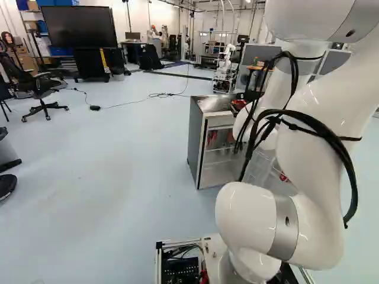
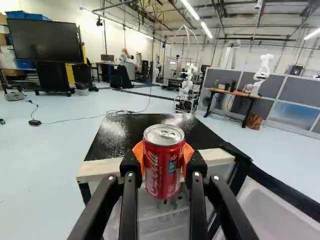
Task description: Grab a drink from the fridge
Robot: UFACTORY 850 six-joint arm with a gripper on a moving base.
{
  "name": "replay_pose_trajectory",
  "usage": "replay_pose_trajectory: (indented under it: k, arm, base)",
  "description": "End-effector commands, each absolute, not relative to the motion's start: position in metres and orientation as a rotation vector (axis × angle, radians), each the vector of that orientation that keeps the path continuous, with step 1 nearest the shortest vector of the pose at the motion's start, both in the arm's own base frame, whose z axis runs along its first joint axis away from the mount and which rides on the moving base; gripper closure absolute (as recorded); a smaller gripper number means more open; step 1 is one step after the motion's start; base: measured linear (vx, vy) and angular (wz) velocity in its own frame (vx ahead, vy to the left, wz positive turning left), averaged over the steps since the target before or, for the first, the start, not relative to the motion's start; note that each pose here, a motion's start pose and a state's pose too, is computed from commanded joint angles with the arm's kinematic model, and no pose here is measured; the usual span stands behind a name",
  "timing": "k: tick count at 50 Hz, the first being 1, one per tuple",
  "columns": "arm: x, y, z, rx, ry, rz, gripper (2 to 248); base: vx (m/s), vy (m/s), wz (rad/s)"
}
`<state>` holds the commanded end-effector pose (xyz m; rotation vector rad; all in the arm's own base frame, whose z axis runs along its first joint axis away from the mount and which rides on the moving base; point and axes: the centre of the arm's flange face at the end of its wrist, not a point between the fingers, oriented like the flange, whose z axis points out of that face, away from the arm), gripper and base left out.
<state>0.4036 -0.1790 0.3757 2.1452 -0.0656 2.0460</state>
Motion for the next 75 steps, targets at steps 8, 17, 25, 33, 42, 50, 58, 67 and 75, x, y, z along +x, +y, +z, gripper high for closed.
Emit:
replay_pose_trajectory:
  k: [8, 17, 25, 33, 42, 50, 58, 67, 75]
  arm:
    - [0.419, -0.187, 0.376, 2.133, -0.062, 2.054, 155]
    - [0.437, -0.197, 0.374, 2.122, -0.059, 2.061, 155]
    - [0.453, -0.205, 0.372, 2.111, -0.055, 2.068, 155]
    - [0.47, -0.213, 0.37, 2.1, -0.05, 2.076, 155]
    - [0.488, -0.221, 0.368, 2.089, -0.043, 2.086, 155]
    - [0.505, -0.227, 0.364, 2.09, -0.037, 2.083, 155]
    - [0.521, -0.233, 0.359, 2.1, -0.032, 2.072, 155]
    - [0.54, -0.241, 0.354, 2.112, -0.026, 2.057, 155]
    - [0.556, -0.246, 0.349, 2.123, -0.021, 2.045, 155]
  base:
    - [0.0, 0.0, 0.0]
    - [0.0, 0.0, 0.0]
    - [0.0, 0.0, 0.0]
    - [0.0, 0.0, 0.0]
    - [0.0, 0.0, 0.0]
    - [0.0, 0.0, 0.0]
    - [0.0, 0.0, 0.0]
    - [0.0, 0.0, 0.0]
    - [0.0, 0.0, 0.0]
